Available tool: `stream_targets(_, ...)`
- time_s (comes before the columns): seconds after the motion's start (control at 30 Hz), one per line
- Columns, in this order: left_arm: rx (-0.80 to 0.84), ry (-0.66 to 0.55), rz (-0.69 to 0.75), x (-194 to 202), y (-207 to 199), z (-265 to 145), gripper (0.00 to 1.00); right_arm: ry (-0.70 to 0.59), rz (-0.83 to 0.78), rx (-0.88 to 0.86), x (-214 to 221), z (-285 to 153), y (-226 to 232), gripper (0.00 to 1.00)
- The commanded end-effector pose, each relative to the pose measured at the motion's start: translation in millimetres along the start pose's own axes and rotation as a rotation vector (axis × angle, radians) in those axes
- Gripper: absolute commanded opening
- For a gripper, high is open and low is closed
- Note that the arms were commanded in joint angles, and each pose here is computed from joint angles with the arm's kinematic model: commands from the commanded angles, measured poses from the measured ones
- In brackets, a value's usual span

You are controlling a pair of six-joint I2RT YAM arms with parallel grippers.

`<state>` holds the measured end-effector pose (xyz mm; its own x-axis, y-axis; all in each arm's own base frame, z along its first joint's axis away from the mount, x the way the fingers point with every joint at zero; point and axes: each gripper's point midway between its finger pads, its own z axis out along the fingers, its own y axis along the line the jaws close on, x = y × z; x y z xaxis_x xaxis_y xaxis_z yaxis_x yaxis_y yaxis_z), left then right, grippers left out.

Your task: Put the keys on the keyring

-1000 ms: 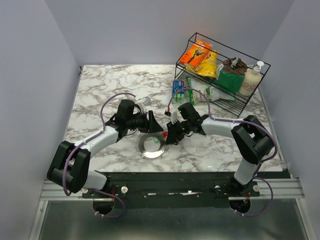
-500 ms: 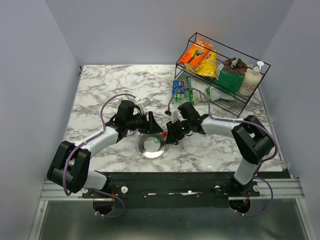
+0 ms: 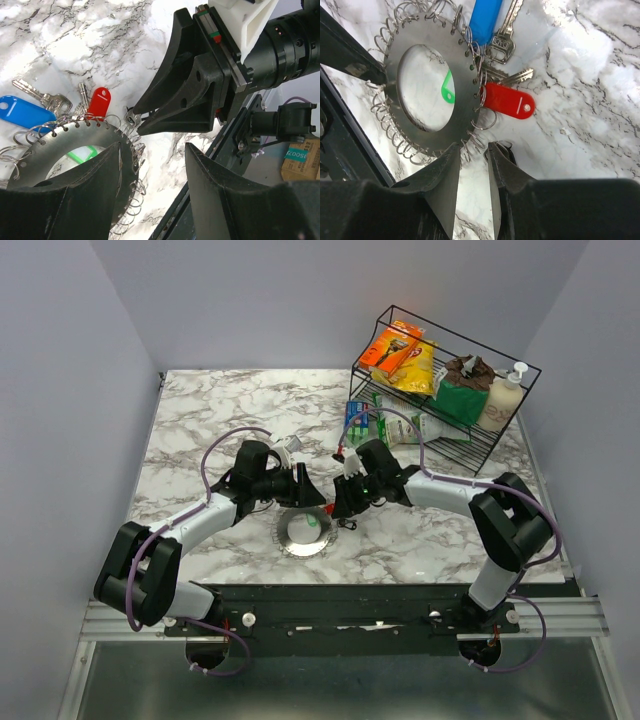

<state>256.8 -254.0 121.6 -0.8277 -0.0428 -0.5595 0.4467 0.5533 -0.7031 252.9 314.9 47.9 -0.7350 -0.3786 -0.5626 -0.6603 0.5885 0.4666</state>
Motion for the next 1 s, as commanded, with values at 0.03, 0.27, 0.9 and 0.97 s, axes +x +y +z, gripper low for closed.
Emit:
stream_targets(0.03,0.002,-0.011,0.028,0.2,-2.2,-2.4,0.62,-0.029,-0.002,0.015,-14.5,-2.8,1.8,0.38)
stream_targets(0.27,-0.049,-0.004,0.010,0.9,7.9,-1.1,0.61,-0.029,-0.009,-0.004,-17.3,-2.3,5.1,0.38)
stream_targets(0.9,-0.194,-0.102,-0.186,-7.9,62.9,-32.0,0.61,-0.031,-0.026,-0.042,-40.4,4.5,13.6,0.38)
stream_targets(0.97,-0.196,-0.120,-0.221,-7.3,70.7,-37.0,0.61,-0.037,-0.044,-0.041,-46.9,6.1,17.0,0.38)
